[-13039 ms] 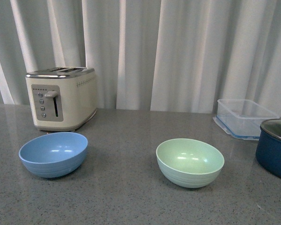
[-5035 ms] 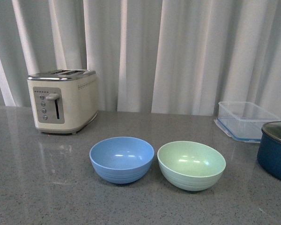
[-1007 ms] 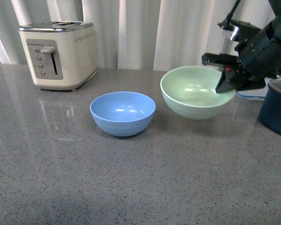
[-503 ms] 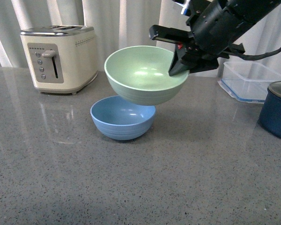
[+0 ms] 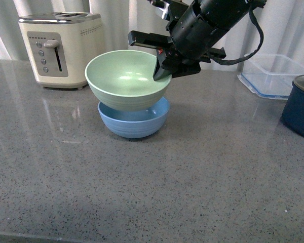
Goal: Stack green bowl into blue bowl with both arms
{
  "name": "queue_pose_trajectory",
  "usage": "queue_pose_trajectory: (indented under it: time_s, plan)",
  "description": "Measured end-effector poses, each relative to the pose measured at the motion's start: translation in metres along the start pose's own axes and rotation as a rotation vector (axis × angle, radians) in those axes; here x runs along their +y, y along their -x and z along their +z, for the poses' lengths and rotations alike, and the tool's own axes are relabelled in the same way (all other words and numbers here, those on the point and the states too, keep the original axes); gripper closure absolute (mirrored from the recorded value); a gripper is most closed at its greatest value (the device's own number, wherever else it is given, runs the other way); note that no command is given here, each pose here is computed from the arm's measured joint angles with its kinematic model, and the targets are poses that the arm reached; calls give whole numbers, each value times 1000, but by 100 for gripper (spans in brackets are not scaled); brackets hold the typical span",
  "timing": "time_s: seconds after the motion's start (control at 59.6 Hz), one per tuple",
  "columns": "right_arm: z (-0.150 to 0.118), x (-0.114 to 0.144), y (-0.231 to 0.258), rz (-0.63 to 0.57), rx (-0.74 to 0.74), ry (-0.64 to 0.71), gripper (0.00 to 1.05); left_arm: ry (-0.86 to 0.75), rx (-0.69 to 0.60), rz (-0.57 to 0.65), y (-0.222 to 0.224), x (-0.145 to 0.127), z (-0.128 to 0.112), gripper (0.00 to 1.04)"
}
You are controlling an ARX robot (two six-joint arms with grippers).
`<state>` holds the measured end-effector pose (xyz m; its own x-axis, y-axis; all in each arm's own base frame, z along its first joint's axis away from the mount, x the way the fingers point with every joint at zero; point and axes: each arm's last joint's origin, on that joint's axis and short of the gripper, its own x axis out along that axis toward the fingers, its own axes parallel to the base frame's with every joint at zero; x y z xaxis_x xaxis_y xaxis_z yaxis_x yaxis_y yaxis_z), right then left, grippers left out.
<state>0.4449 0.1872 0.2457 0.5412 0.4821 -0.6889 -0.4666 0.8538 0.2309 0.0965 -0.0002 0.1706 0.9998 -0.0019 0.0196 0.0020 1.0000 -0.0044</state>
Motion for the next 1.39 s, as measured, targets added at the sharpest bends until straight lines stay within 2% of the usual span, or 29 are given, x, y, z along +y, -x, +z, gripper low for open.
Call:
queue_pose_trajectory:
  time_s: [0.487, 0.571, 0.772, 0.973, 1.007, 1.158, 1.259, 1.343, 1.393]
  plan:
    - [-5, -17, -16, 24, 17, -1, 103, 0, 0, 0, 0, 0, 0, 7]
    - [-5, -18, -16, 42, 19, -2, 89, 0, 0, 0, 0, 0, 0, 7]
    - [-6, -24, -14, 45, -3, -26, 45, 0, 0, 0, 0, 0, 0, 7]
    - [-12, -36, 16, 19, -40, -47, 11, 0, 0, 0, 0, 0, 0, 7]
    - [-13, -40, 25, 10, -56, -50, 8, 0, 0, 0, 0, 0, 0, 7]
    - [-33, -66, 103, -84, -154, -93, 10, 0, 0, 0, 0, 0, 0, 7]
    - [-66, -78, 150, -162, -193, -130, 10, 0, 0, 0, 0, 0, 0, 7]
    - [-106, -79, 184, -253, -199, -160, 10, 0, 0, 0, 0, 0, 0, 7]
    - [-115, -77, 191, -264, -203, -162, 10, 0, 0, 0, 0, 0, 0, 7]
